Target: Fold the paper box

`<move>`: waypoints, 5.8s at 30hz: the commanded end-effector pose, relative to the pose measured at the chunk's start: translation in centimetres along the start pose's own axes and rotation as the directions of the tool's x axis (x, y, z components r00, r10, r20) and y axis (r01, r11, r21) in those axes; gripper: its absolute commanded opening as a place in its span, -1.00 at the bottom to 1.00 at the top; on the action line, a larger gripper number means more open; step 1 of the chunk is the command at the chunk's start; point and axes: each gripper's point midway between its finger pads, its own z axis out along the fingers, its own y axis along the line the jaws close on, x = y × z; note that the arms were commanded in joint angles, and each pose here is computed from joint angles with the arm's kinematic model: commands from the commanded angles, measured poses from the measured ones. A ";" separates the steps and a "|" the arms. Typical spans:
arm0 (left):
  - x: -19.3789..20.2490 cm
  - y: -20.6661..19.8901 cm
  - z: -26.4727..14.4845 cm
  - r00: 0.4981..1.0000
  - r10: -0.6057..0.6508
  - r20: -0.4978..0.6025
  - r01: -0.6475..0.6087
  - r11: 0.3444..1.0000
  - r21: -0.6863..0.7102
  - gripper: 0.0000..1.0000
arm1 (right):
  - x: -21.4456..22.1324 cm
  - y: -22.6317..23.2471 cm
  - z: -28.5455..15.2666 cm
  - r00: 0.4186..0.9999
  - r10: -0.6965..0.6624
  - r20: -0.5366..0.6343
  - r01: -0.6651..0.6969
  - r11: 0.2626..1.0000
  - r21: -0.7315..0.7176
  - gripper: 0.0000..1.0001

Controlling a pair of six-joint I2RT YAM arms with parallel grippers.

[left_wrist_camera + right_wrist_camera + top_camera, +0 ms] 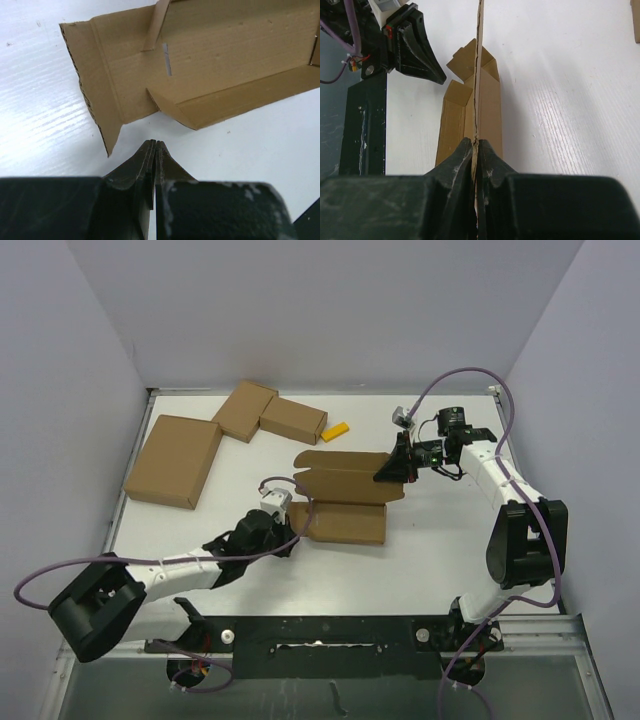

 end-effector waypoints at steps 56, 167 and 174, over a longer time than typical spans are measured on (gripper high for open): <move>-7.7 2.8 -4.9 0.968 -0.164 0.190 0.160 0.987 0.036 -0.09 | -0.4 0.2 -0.1 1.000 -0.014 0.024 0.015 1.000 -0.026 -1.00; -7.8 -3.7 1.2 0.977 -0.179 0.116 0.130 0.932 0.339 -0.90 | 0.0 0.0 0.1 1.000 0.002 0.019 -0.002 0.999 -0.036 -1.00; -7.5 -3.0 1.2 0.971 -0.207 0.120 0.156 0.929 0.337 -0.57 | 0.0 0.0 0.1 1.000 0.002 0.019 -0.001 0.999 -0.036 -1.00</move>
